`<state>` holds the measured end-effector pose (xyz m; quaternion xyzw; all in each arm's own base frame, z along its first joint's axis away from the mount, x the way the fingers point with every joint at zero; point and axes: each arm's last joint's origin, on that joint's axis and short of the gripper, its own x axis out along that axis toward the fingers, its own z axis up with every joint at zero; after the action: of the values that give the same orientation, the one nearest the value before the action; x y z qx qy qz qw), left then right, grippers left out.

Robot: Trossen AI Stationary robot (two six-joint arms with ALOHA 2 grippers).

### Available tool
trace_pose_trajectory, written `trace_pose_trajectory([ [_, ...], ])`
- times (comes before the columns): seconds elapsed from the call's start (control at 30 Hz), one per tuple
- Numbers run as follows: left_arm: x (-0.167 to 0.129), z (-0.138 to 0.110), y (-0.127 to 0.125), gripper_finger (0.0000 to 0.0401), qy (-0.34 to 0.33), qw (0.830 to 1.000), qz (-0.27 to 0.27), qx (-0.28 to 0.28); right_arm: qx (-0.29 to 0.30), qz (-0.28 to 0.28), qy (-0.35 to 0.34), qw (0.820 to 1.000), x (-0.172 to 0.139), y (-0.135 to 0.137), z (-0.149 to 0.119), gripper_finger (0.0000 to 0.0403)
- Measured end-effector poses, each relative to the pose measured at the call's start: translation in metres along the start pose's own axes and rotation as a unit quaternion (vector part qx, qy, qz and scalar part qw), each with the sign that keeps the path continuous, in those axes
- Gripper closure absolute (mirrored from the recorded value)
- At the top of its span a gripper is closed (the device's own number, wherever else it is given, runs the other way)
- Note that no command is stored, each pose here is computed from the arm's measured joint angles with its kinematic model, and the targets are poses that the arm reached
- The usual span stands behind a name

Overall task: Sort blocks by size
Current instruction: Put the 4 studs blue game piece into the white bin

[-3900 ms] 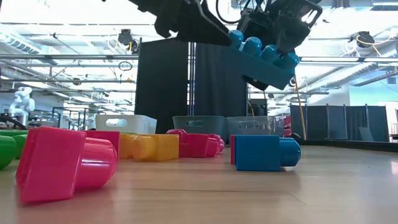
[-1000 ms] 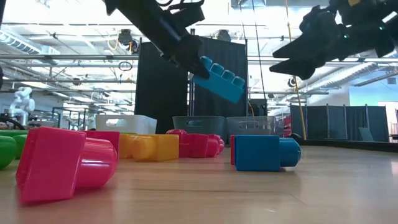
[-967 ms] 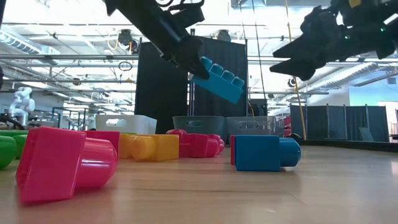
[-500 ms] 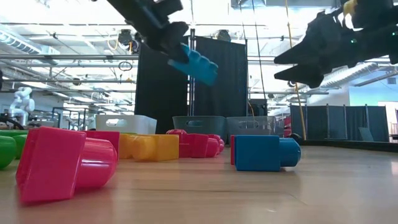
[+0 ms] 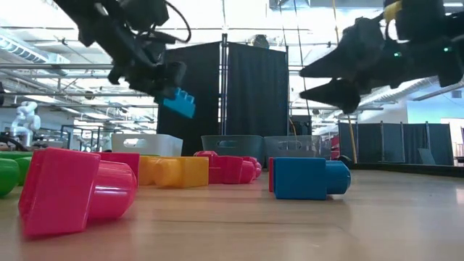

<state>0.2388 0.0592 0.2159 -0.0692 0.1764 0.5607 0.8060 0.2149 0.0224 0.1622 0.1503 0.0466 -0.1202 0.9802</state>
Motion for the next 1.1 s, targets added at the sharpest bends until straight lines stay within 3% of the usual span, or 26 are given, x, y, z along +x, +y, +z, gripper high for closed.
trace_pose_trajectory([
  [0.23,0.022,-0.011,0.013,0.0283,0.023,0.994,0.033,-0.101,-0.011,-0.002,0.028,1.0,0.028,0.01,-0.006,0.0085],
  [0.5,0.032,-0.016,0.025,0.0283,0.063,0.985,0.053,-0.151,-0.019,-0.003,0.039,0.999,0.036,0.013,-0.008,0.0085],
  [0.77,0.046,-0.023,0.027,0.0283,0.104,0.979,0.046,-0.169,-0.019,-0.003,0.04,0.999,0.036,0.013,-0.008,0.0085],
  [1.1,0.055,-0.035,0.022,0.0283,0.139,0.98,0.043,-0.139,-0.02,0.005,0.048,0.999,0.036,0.013,-0.009,0.0085],
])
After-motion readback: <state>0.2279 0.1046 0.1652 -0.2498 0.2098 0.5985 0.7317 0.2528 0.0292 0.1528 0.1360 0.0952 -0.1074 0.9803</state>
